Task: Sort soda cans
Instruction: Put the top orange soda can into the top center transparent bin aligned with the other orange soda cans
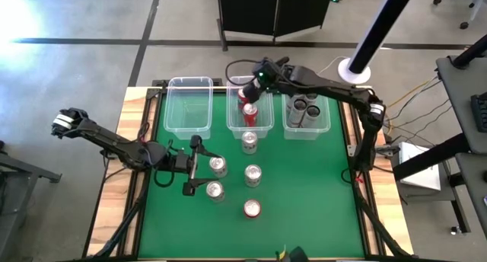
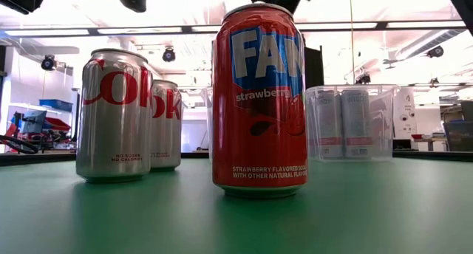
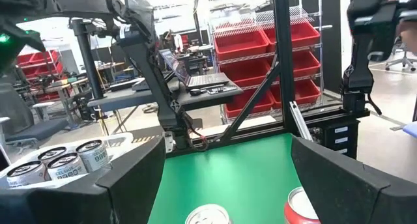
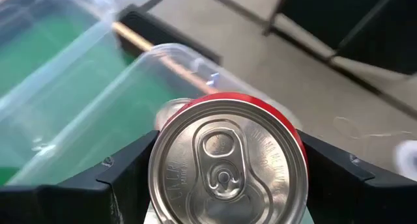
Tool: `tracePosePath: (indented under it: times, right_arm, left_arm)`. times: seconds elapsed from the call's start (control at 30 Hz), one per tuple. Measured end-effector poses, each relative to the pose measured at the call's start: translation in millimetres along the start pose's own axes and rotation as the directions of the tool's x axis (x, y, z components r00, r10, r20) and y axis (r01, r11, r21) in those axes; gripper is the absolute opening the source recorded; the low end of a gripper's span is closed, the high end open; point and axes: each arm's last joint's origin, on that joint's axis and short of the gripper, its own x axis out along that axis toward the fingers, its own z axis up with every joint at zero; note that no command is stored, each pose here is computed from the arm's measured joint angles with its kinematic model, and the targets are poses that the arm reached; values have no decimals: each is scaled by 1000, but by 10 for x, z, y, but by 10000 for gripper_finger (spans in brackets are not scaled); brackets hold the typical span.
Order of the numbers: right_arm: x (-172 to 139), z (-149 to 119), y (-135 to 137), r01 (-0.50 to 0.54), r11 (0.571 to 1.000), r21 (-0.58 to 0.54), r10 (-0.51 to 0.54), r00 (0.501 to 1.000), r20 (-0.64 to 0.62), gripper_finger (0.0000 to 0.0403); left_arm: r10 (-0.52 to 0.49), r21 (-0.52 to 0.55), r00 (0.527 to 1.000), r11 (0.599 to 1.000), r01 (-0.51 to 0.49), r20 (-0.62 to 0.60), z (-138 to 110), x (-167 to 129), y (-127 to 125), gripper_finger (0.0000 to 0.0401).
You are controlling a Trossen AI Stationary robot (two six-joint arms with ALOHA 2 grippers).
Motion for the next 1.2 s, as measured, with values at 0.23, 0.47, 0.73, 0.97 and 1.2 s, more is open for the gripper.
tracePosePath:
  times: [0.23,0.47,0.73,0.97,1.2]
  right_arm:
    - [226,-140,-36,-19,1000,5,19,998,-65,297]
    - [425,-235,18,-19,1000,0,19,994,-104,300]
    - [727,-329,85,-4,1000,21,6,992,-129,304]
    - [930,-347,15,18,997,73,-8,991,-134,313]
    - [973,-342,-21,-6,995,97,20,989,-144,355]
  left_arm:
    - [-1,7,1000,1000,1,-15,-15,1,1,316]
    - [-1,3,1000,1000,1,-19,-21,4,0,316]
    - [-1,1,1000,1000,1,-20,-22,4,0,316]
    - [-2,2,1000,1000,2,-24,-27,4,-1,316]
    - [-1,1,1000,1000,1,-22,-22,2,0,316]
